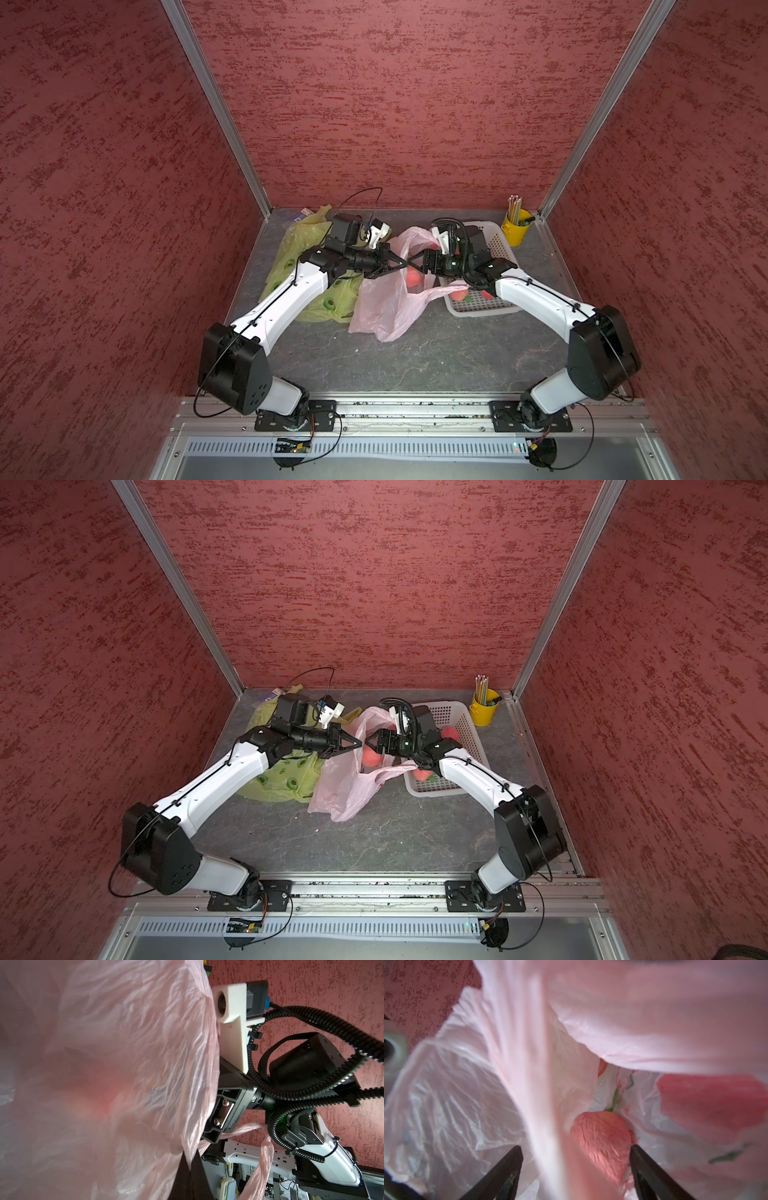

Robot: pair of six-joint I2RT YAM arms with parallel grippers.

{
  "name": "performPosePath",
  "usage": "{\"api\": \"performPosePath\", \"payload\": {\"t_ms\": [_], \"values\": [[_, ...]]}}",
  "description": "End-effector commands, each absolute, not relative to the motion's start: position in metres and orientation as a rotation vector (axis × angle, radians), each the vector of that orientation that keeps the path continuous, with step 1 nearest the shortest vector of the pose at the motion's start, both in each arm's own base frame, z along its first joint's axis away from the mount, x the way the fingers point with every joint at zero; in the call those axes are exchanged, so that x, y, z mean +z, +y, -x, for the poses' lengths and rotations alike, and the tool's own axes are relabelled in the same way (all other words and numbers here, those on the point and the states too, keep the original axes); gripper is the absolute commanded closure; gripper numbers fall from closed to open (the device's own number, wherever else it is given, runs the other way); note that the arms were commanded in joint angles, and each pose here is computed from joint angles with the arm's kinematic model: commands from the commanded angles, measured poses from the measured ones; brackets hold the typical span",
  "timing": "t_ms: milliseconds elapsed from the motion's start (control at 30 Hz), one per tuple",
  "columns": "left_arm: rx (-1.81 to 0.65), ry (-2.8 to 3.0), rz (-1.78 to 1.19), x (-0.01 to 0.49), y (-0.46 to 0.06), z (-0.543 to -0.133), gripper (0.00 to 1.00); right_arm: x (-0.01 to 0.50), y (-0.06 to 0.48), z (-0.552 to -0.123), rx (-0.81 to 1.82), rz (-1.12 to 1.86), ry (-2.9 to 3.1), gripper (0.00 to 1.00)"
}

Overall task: Place the peach into a plastic bag & tie a knot
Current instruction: Place the peach in the plastic bag.

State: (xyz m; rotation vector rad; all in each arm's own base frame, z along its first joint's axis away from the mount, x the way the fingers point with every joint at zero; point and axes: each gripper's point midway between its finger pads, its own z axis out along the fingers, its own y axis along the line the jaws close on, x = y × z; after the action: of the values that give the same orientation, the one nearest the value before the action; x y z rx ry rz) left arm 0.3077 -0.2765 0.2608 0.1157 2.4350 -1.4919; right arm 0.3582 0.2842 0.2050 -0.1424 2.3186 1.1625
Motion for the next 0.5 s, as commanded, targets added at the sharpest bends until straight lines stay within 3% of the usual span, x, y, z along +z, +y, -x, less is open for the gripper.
{"api": "performPosePath", "payload": {"t_ms": [0, 467], "values": [[-1.528, 2.383, -0.133, 0.268, -0.277, -0.309, 1.00, 0.223, 0.278, -0.356, 1.121, 0.144, 2.289, 0.18], [-1.518, 2.377, -0.049, 0.253, -0.258, -0.321, 1.00, 0.262, 0.178, -0.331, 0.696, 0.041, 2.212, 0.17]]}}
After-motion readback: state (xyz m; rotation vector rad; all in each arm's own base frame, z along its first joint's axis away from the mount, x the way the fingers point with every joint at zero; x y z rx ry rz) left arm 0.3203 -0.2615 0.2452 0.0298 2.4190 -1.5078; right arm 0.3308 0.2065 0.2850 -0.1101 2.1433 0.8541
